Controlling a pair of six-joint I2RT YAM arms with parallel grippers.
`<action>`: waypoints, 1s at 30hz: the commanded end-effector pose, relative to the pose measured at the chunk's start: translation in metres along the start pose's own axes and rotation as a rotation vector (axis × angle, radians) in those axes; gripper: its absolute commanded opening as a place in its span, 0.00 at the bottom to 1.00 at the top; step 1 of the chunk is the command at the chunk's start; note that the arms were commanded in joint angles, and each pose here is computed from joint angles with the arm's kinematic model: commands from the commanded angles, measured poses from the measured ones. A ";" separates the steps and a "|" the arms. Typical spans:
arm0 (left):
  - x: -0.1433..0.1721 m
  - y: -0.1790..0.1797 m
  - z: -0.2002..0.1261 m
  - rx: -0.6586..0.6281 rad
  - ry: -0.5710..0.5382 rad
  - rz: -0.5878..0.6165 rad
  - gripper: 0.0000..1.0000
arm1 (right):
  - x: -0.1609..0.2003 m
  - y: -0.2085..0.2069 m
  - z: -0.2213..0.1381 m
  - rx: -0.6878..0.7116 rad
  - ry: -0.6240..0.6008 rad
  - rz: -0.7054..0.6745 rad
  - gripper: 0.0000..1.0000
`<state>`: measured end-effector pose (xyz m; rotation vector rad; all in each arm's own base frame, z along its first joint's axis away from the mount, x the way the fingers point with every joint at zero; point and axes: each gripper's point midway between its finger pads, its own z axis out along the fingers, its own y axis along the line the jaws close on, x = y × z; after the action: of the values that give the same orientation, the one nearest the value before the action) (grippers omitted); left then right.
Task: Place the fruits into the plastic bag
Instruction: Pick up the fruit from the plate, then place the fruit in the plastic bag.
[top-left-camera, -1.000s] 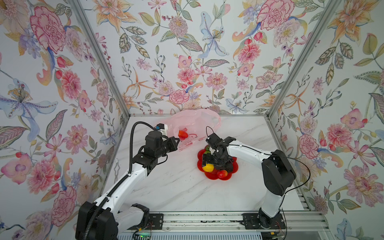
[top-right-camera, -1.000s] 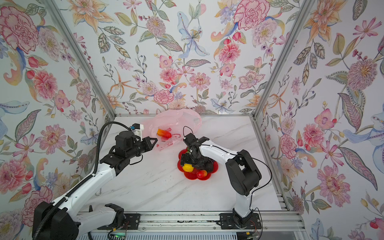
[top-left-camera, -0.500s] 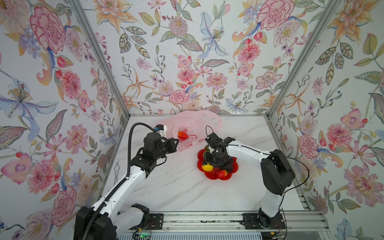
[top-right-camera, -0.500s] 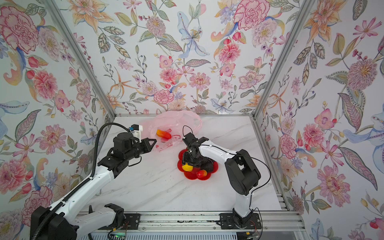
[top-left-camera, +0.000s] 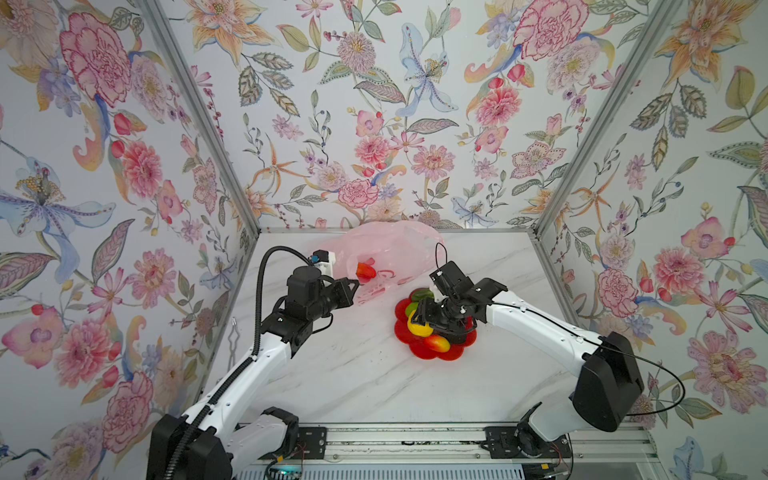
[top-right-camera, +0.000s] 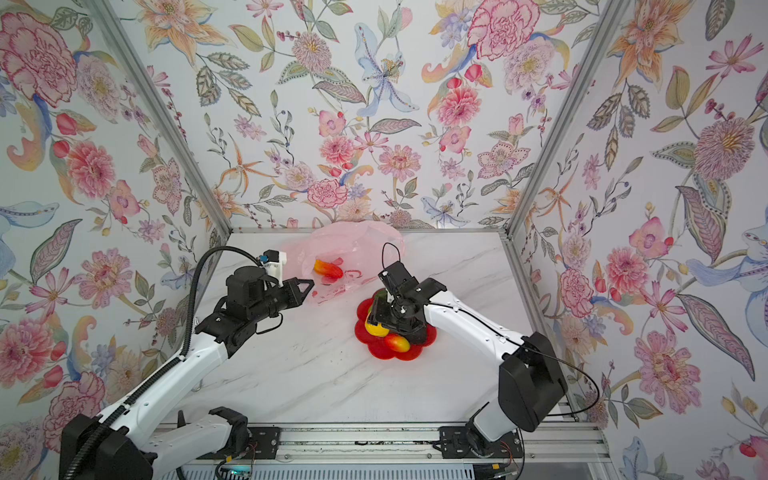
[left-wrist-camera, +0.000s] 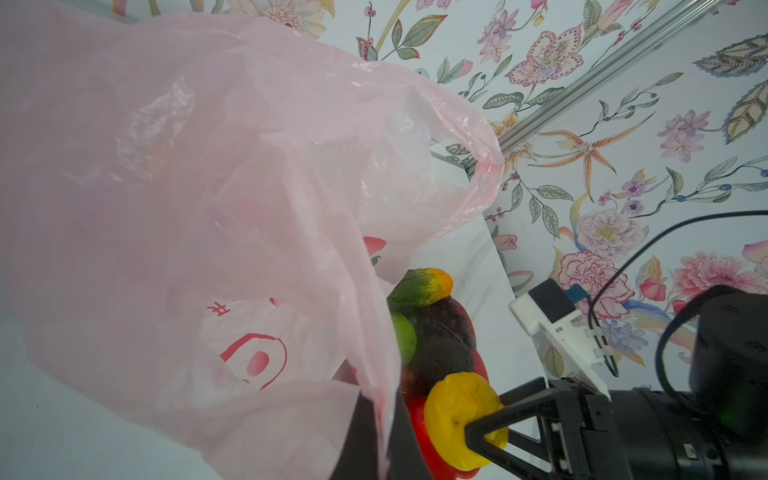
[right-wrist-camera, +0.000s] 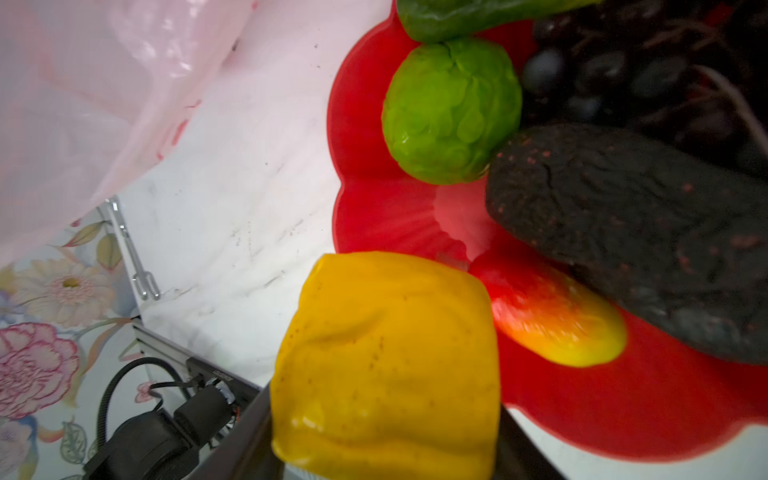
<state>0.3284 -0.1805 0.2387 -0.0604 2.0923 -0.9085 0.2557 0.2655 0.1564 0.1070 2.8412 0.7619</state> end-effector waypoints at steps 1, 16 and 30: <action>-0.001 -0.005 -0.005 0.035 -0.008 0.015 0.00 | -0.004 0.006 -0.024 -0.068 -0.046 0.062 0.58; -0.009 -0.011 -0.004 0.034 -0.014 0.016 0.00 | -0.125 0.090 -0.052 -0.469 -0.229 0.138 0.60; -0.011 -0.015 0.002 0.036 -0.013 -0.049 0.00 | -0.181 0.152 0.092 -0.501 -0.007 0.066 0.63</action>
<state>0.3311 -0.1858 0.2477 -0.0878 2.0835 -0.9618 0.4587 0.3981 0.1889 0.2061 2.5310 1.3902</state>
